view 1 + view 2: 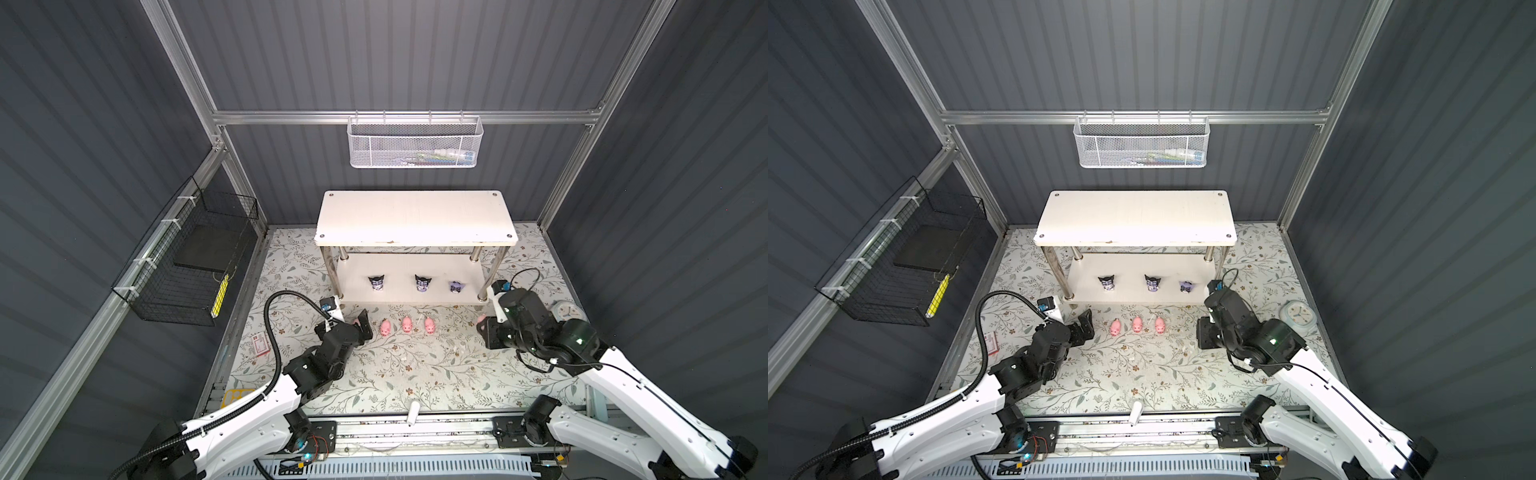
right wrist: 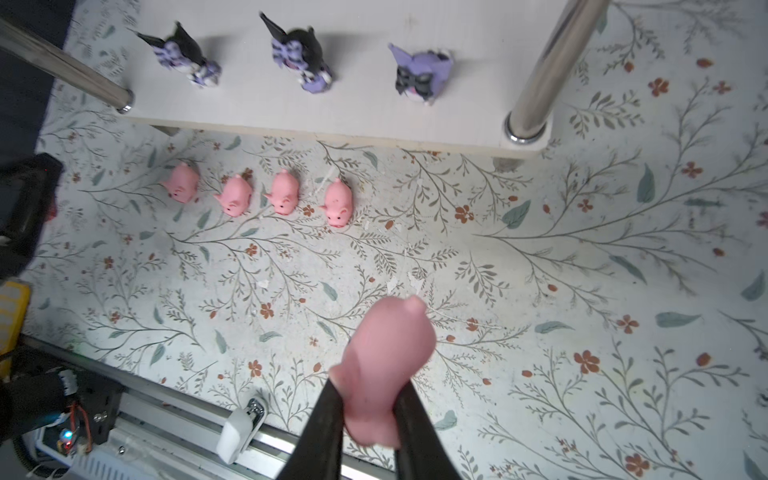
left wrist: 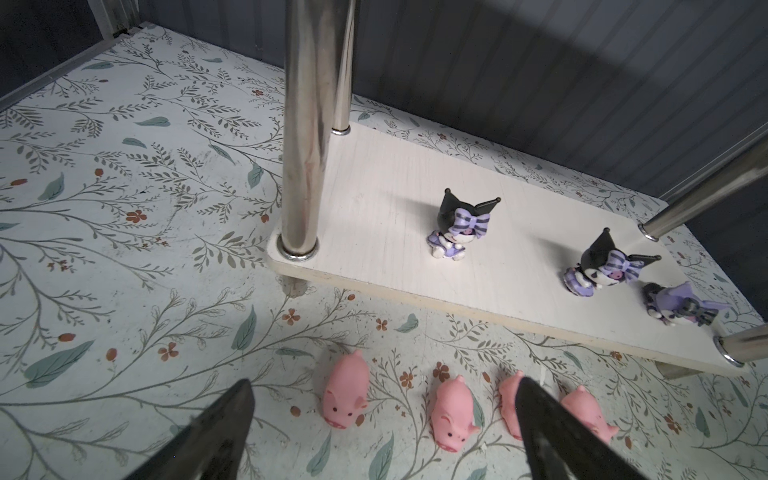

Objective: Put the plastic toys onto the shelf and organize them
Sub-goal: 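Lift the pink pig with the right gripper up over the top shelf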

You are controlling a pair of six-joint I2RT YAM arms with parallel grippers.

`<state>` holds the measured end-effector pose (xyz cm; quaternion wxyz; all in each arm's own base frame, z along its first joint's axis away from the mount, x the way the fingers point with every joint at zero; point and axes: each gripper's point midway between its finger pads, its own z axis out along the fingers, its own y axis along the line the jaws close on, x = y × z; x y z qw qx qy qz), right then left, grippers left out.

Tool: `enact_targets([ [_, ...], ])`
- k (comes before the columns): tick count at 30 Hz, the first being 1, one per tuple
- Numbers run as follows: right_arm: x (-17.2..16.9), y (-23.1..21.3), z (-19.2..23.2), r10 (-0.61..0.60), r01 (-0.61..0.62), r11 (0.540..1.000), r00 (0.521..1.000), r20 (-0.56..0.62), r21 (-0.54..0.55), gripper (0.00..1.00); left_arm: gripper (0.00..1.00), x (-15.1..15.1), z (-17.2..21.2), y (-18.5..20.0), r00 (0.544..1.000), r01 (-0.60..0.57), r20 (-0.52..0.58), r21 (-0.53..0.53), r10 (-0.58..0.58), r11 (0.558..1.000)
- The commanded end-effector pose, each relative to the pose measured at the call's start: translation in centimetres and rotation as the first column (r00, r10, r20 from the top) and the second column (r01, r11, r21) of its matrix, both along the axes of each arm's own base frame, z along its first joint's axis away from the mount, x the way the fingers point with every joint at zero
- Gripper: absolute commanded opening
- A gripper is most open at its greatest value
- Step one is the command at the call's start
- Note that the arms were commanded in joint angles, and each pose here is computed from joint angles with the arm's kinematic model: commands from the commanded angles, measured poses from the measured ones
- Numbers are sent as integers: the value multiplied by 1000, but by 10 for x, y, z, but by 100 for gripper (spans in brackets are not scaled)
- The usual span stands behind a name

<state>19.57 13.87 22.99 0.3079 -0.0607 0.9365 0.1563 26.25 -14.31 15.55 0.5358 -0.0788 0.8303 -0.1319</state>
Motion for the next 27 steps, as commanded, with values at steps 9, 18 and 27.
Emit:
enact_targets([
  [9, -16, -18, 98, 111, -103, 992, 987, 112, -75, 23, 98, 1, -5, 4, 1000, 5, 6, 11, -5, 1000],
  [18, 19, -9, 172, 148, -111, 985, 936, 320, -133, 24, 98, 1, -6, 7, 1000, 3, 12, -2, -3, 1000],
  [27, 73, 12, 196, 160, -99, 981, 898, 411, -166, 24, 98, 1, -7, 4, 1000, 17, 16, -29, -17, 999],
])
